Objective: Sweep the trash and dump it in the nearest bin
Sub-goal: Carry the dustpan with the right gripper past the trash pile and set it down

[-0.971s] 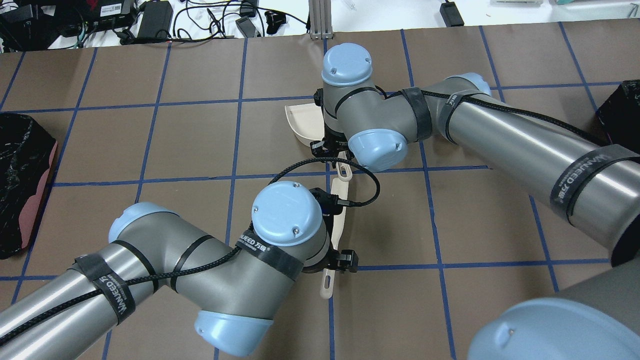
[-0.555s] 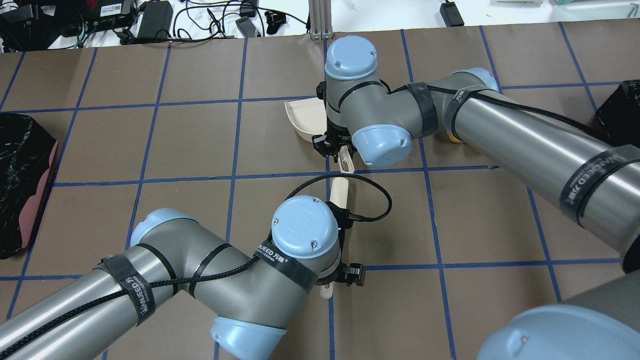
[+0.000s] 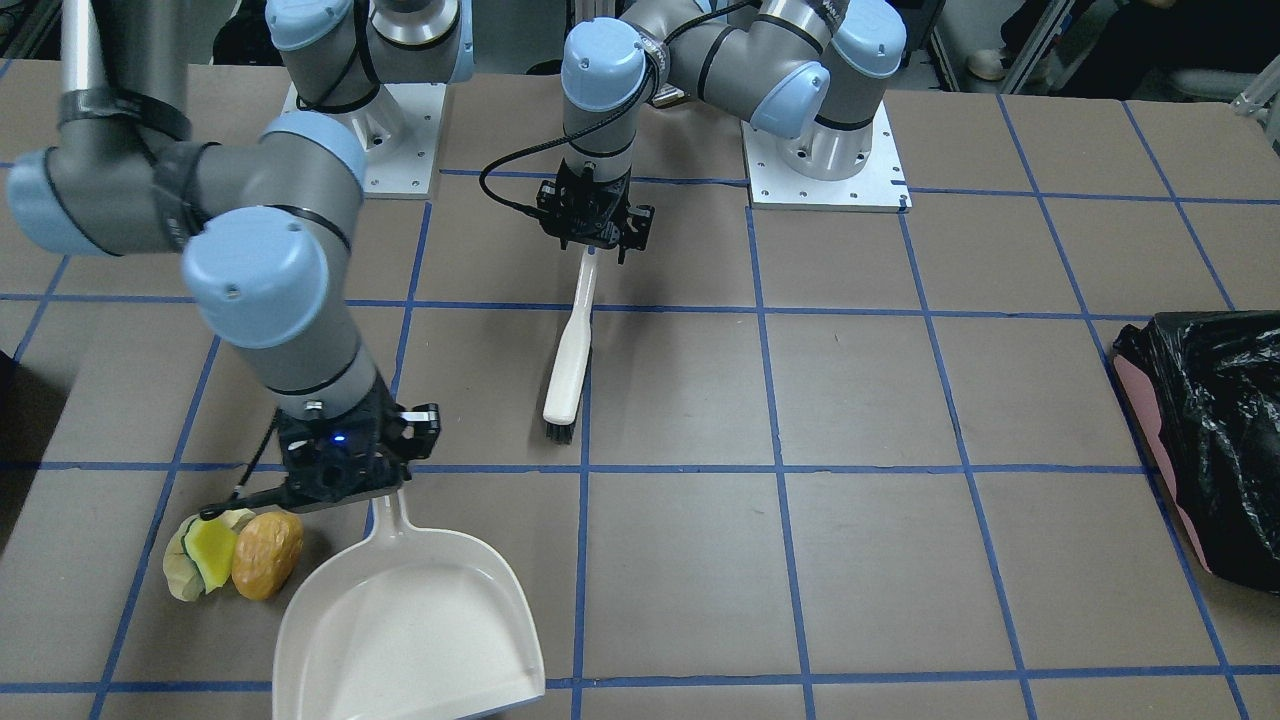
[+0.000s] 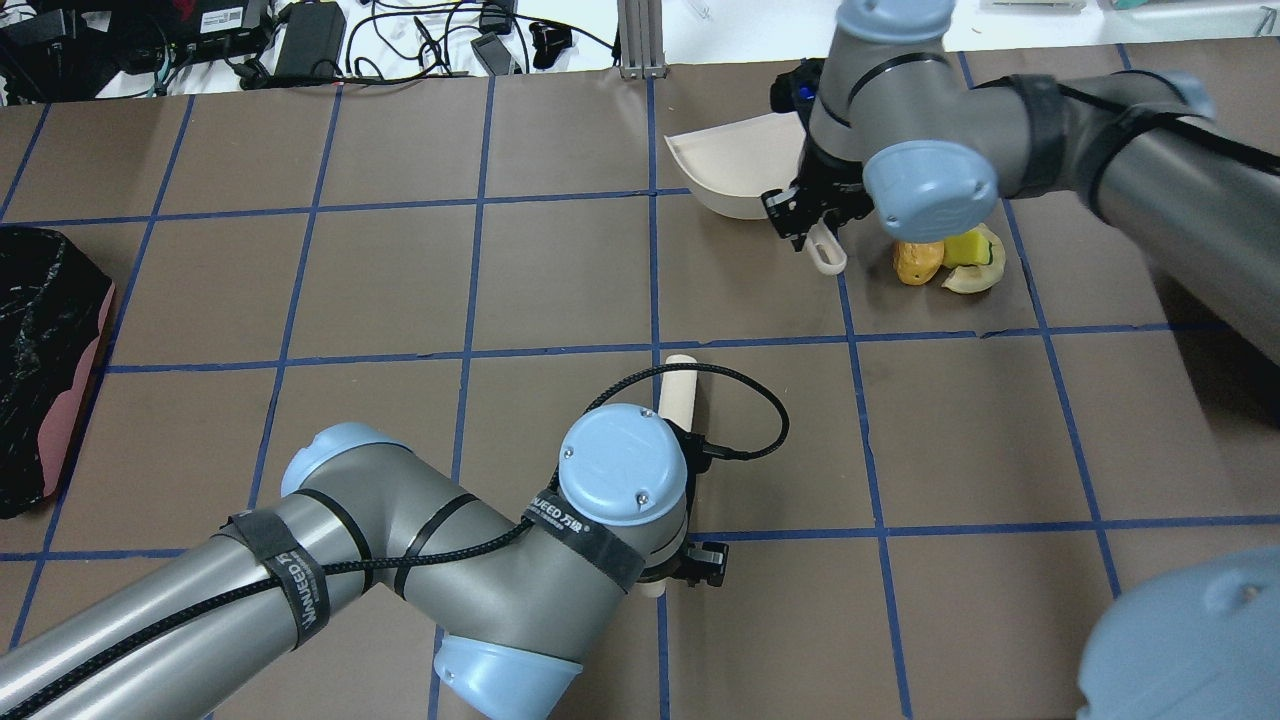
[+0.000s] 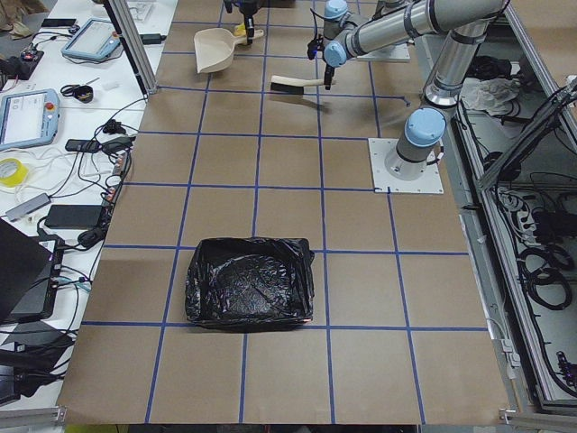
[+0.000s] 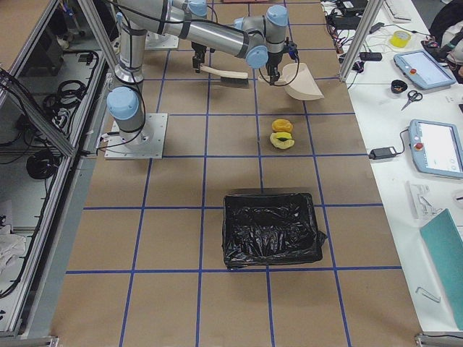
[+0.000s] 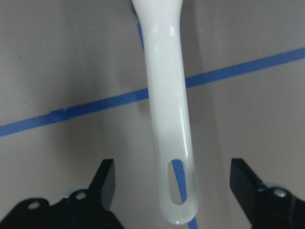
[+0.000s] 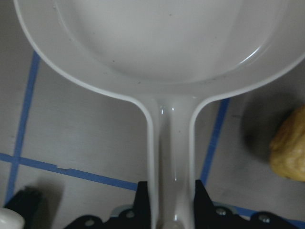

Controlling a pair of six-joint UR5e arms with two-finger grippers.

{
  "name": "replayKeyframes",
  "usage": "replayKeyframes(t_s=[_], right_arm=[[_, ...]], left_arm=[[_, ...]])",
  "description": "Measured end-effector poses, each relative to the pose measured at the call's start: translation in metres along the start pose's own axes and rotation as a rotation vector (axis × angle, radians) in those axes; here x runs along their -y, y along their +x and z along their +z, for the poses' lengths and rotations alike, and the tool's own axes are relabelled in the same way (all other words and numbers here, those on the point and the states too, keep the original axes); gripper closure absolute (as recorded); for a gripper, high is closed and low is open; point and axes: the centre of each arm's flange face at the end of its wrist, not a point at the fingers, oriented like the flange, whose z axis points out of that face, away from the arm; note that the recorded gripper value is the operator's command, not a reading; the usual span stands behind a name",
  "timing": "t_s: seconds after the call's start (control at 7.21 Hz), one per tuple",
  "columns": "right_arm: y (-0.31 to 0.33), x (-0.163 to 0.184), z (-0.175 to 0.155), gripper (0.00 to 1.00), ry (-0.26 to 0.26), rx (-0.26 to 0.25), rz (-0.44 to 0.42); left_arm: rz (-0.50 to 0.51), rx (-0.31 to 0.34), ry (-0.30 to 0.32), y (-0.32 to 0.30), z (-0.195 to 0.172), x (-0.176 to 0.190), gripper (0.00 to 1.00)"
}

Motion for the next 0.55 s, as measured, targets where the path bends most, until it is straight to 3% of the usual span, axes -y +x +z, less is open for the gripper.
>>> replayKeyframes(t_s=[0.55], right_arm=[[0.194,-0.048,-0.052,1.00,-0.085,-0.044,-0.302]], left_arm=[[-0.006,0.010,0.016,0.001,-0.008,0.010,1.00]])
